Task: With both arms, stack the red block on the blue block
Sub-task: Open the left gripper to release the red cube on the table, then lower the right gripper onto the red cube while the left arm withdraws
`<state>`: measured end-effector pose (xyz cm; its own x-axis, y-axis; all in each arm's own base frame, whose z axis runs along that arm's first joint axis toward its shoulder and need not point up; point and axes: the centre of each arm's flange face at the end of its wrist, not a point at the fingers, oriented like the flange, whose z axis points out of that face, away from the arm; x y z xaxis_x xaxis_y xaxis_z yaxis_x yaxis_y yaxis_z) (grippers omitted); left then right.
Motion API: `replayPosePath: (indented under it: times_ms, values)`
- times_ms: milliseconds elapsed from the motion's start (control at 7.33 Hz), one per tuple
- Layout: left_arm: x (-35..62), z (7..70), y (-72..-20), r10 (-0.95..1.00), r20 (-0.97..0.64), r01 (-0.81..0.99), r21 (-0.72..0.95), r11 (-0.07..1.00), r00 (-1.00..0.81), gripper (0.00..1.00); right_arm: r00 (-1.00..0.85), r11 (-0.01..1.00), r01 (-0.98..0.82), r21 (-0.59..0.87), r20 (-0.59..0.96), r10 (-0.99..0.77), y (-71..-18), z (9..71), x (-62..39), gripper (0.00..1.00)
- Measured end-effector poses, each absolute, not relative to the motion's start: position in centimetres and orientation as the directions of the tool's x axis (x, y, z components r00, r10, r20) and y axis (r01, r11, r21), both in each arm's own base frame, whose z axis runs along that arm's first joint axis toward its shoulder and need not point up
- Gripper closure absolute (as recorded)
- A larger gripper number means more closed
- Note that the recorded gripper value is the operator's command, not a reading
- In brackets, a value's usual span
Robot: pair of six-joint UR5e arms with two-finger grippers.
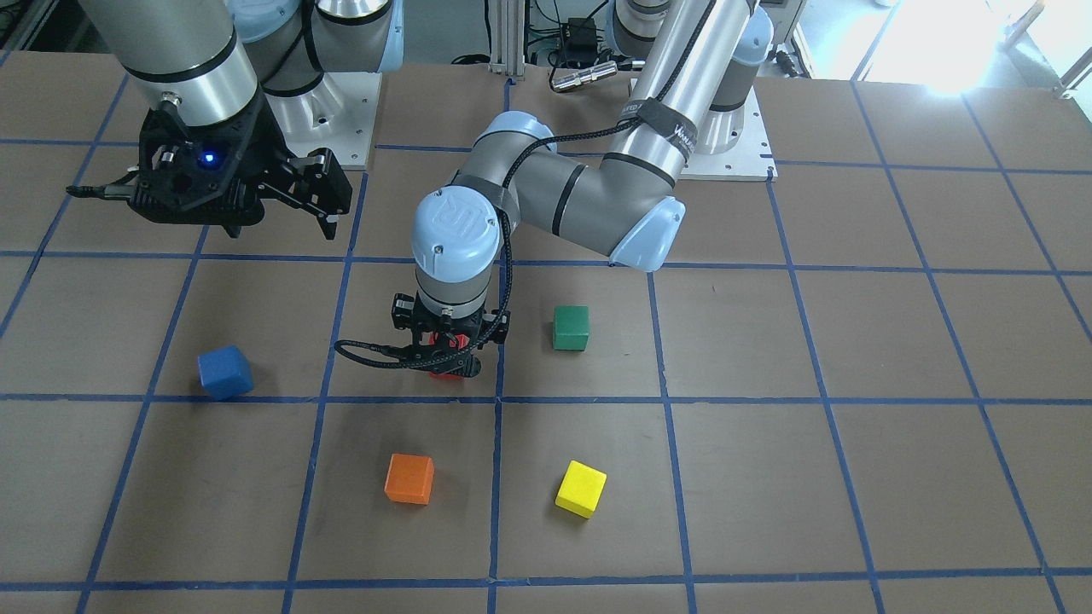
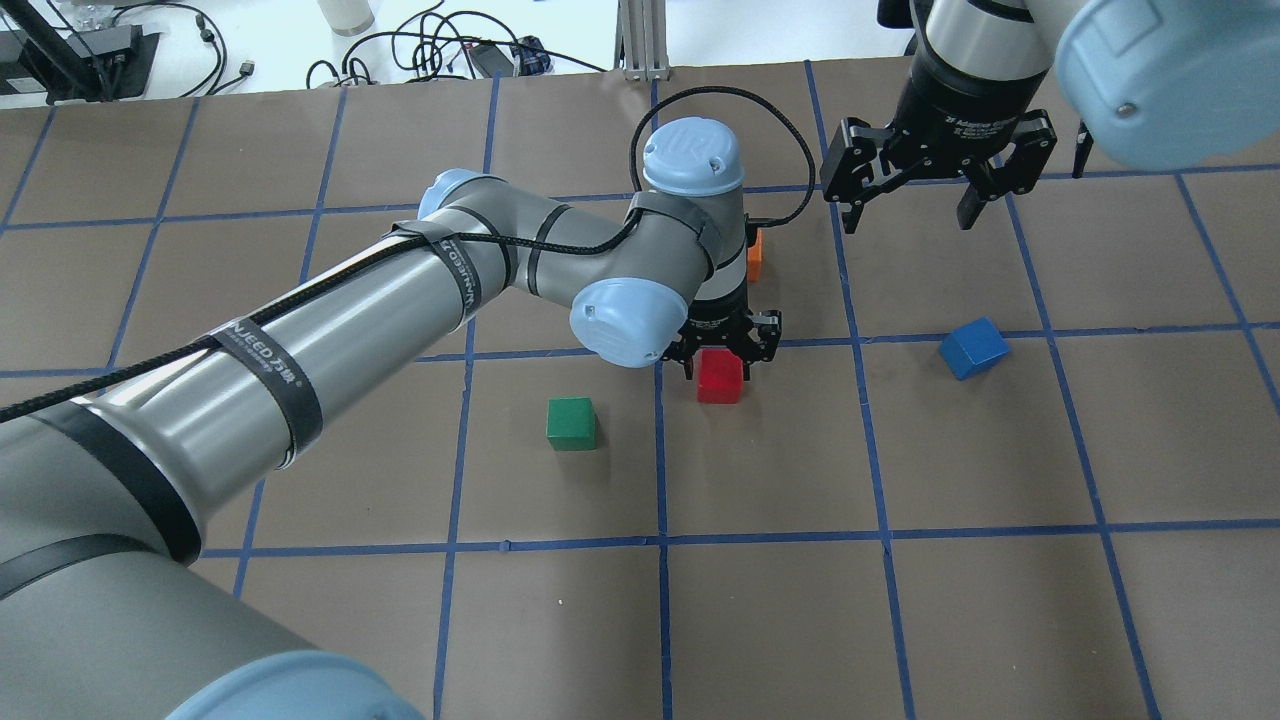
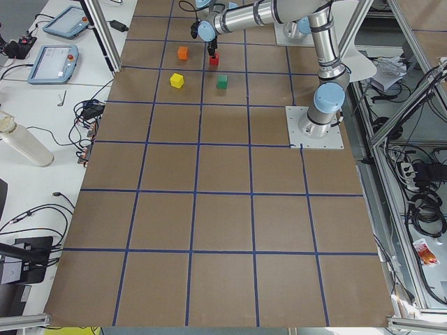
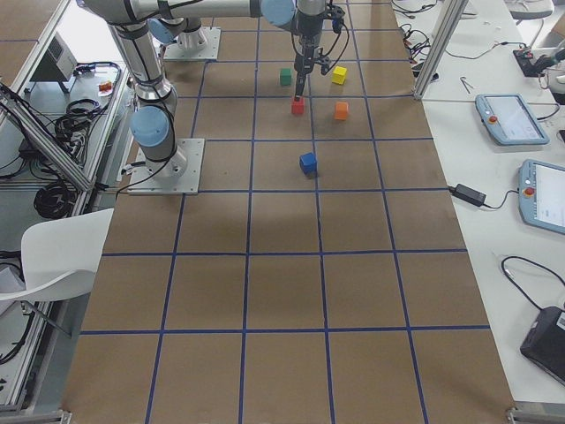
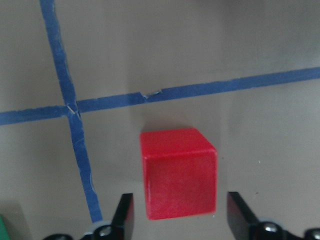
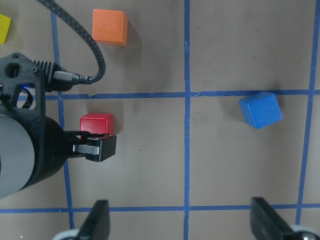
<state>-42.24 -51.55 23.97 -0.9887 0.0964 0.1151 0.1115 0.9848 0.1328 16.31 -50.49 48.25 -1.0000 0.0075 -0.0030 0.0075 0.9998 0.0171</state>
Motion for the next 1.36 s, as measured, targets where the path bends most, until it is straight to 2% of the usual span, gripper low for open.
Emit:
replayPosePath:
  times_ms: [273,682,955,1364]
  values:
    - [-39.0,27.5,-52.2,0.067,0.104,0.081,0.134,0.988,-0.992,0.00,-1.000,1.000,0.007,0.023,-0.005,0.007,-50.6,48.0,16.4,0.00]
    - [-27.5,35.6,-55.0,0.009,0.063,0.014,0.073,0.997,-0.998,0.00,-0.997,0.997,0.071,0.042,-0.012,0.071,-50.0,44.6,17.2,0.00]
    - [-20.0,40.1,-54.9,0.028,0.049,0.031,0.067,0.997,-0.998,0.00,-0.998,0.997,0.068,0.027,-0.014,0.068,-49.8,39.7,19.3,0.00]
    - [-13.0,45.3,-53.3,0.021,0.057,0.023,0.028,0.999,-0.998,0.00,-0.997,0.997,0.078,0.008,-0.024,0.078,-49.4,29.0,23.4,0.00]
